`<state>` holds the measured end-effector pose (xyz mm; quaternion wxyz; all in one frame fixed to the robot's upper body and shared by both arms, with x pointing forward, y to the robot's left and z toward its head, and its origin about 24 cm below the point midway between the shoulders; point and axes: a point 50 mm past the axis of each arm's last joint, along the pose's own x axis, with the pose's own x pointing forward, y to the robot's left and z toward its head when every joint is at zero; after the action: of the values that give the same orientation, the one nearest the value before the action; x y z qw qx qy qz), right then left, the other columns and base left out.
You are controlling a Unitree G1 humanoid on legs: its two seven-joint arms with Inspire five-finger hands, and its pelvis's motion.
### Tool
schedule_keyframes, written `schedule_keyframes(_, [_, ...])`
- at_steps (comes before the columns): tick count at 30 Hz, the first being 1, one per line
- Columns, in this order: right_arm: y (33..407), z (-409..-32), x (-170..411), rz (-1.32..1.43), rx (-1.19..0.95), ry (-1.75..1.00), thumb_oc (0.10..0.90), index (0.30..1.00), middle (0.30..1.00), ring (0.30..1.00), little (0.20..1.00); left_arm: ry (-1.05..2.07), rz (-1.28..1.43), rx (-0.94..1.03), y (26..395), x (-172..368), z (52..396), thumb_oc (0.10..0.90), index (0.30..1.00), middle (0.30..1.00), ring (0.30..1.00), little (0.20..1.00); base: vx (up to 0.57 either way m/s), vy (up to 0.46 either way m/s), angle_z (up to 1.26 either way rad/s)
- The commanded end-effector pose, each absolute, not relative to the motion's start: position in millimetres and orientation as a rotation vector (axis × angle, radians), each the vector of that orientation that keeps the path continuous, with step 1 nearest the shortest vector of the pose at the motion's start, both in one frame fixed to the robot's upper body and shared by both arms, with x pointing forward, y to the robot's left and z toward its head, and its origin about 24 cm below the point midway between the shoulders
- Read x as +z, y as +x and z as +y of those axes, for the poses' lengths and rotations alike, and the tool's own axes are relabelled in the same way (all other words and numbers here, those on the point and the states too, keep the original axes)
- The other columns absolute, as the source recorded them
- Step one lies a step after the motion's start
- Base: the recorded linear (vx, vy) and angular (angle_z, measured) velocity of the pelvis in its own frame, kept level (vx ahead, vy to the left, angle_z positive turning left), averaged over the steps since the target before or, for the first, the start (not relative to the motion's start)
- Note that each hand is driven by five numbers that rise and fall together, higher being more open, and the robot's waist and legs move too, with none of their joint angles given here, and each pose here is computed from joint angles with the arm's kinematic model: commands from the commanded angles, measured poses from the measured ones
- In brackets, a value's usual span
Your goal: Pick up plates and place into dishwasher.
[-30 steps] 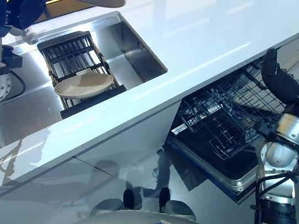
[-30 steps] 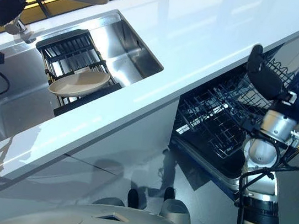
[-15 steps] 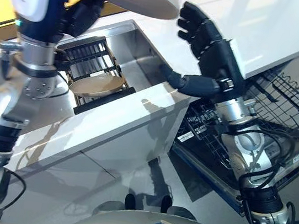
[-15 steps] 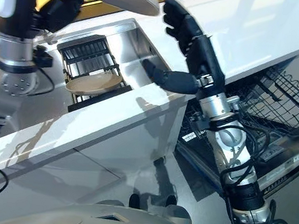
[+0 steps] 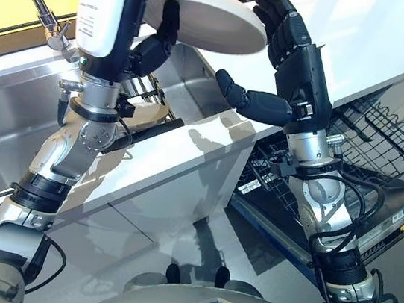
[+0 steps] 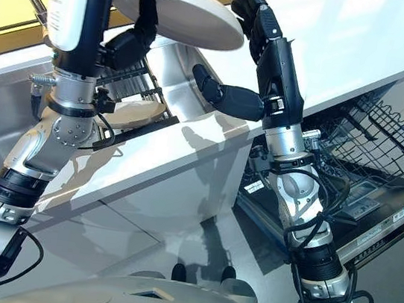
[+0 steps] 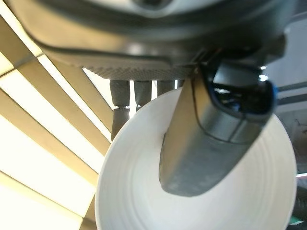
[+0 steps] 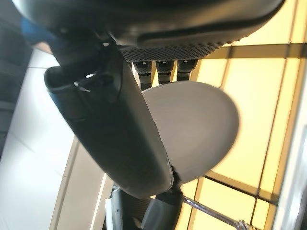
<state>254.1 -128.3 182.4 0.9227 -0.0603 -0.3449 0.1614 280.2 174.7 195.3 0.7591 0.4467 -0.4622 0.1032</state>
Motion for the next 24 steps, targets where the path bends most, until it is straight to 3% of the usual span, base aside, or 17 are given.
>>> schedule_keyframes(1, [246, -128, 228, -1.0, 0.278, -0.037, 0.8, 0.9, 0.9, 0.9, 0.9, 0.943, -1.074, 0.297, 288, 214, 179, 0.1, 0.3, 0.3, 0.3, 0.2, 0.02, 0.003, -0.06])
schedule_keyframes(6, [248, -130, 224, -0.974, 0.266, -0.027, 0.8, 0.9, 0.9, 0.9, 0.9, 0.935, -1.067, 0.287, 287, 213, 178, 0.1, 0.3, 0.3, 0.3, 0.2, 0.01, 0.001, -0.01])
schedule_keyframes(12, [256, -124, 209, -0.805, 0.395, -0.063, 0.8, 0.9, 0.9, 0.9, 0.9, 0.924, -1.119, 0.235, 282, 214, 170, 0.1, 0.3, 0.3, 0.3, 0.2, 0.0, 0.0, 0.0])
schedule_keyframes(13, [259, -124, 202, -0.753, 0.41, -0.064, 0.446, 0.596, 0.596, 0.596, 0.546, 0.921, -1.147, 0.236, 280, 214, 169, 0.1, 0.3, 0.3, 0.3, 0.2, 0.0, 0.0, 0.0])
schedule_keyframes(17, [266, -126, 189, -0.659, 0.408, -0.072, 0.1, 0.3, 0.3, 0.3, 0.2, 0.896, -1.258, 0.272, 272, 220, 164, 0.1, 0.3, 0.3, 0.3, 0.2, 0.0, 0.0, 0.0])
schedule_keyframes(24, [269, -127, 179, -0.593, 0.405, -0.036, 0.1, 0.3, 0.3, 0.3, 0.2, 0.836, -1.364, 0.242, 263, 230, 154, 0.1, 0.3, 0.3, 0.3, 0.2, 0.0, -0.004, 0.02])
